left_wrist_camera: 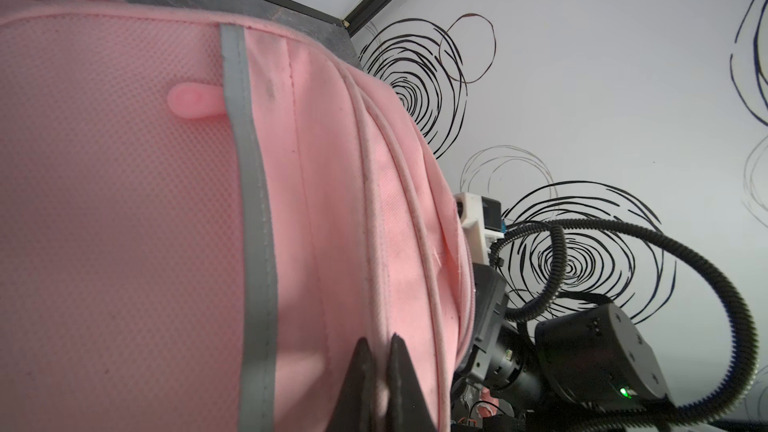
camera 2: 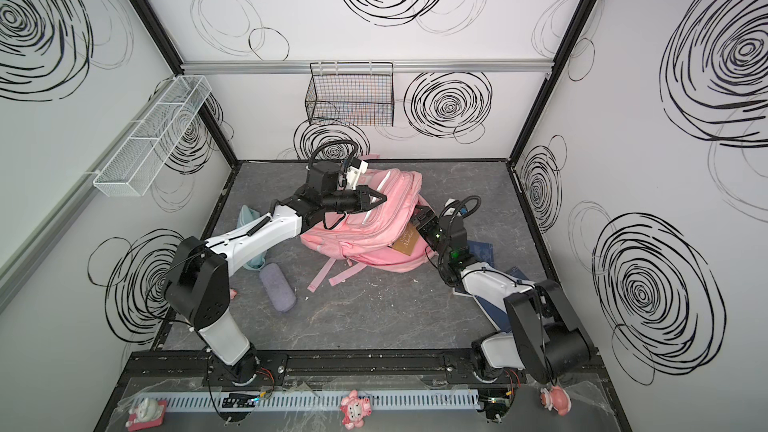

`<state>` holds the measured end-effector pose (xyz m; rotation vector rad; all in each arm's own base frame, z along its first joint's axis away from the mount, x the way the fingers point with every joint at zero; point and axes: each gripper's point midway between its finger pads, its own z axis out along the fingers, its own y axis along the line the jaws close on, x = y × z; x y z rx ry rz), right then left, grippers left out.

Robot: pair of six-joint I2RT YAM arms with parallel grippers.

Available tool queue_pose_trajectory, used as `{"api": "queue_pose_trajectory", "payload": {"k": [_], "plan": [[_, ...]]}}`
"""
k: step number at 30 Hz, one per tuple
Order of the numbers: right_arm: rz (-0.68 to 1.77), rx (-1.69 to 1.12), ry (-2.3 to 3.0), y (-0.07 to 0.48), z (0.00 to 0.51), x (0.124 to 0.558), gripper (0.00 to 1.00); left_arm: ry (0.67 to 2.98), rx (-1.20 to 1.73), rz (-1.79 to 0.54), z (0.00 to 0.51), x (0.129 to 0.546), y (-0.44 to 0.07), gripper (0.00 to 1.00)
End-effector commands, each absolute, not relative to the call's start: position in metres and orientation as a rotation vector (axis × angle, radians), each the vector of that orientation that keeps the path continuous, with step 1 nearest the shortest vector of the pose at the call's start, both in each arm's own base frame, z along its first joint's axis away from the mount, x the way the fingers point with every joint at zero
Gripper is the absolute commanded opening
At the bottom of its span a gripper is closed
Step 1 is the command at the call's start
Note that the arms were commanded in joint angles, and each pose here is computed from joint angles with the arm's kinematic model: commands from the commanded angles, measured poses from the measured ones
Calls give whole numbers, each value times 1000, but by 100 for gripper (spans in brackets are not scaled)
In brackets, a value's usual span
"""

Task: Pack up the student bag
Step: 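Open the right gripper to release the book inside the backpack, then move the right gripper out of the backpack toward the blue books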

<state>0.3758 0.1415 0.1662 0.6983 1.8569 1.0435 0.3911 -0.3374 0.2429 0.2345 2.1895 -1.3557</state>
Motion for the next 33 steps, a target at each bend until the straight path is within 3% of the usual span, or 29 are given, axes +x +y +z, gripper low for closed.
{"api": "queue_pose_trajectory", "payload": {"k": [1,13,17,21,23,33], "plan": [[939,646,2007,127,139,360,85,2005,319,-1406,285,397,-342,0],[525,737,2185,23,110,306,85,2059,310,-1293,271,402,-338,0],[369,825,2179,-19,107,287,91,2074,318,-1281,268,401,-340,1],[278,934,2153,-52,103,272,98,2098,340,-1256,263,397,-346,34],[213,994,2153,-65,98,264,99,2096,355,-1238,266,393,-350,44],[164,1089,2154,-81,80,256,97,2083,473,-1221,275,349,-390,48]]}}
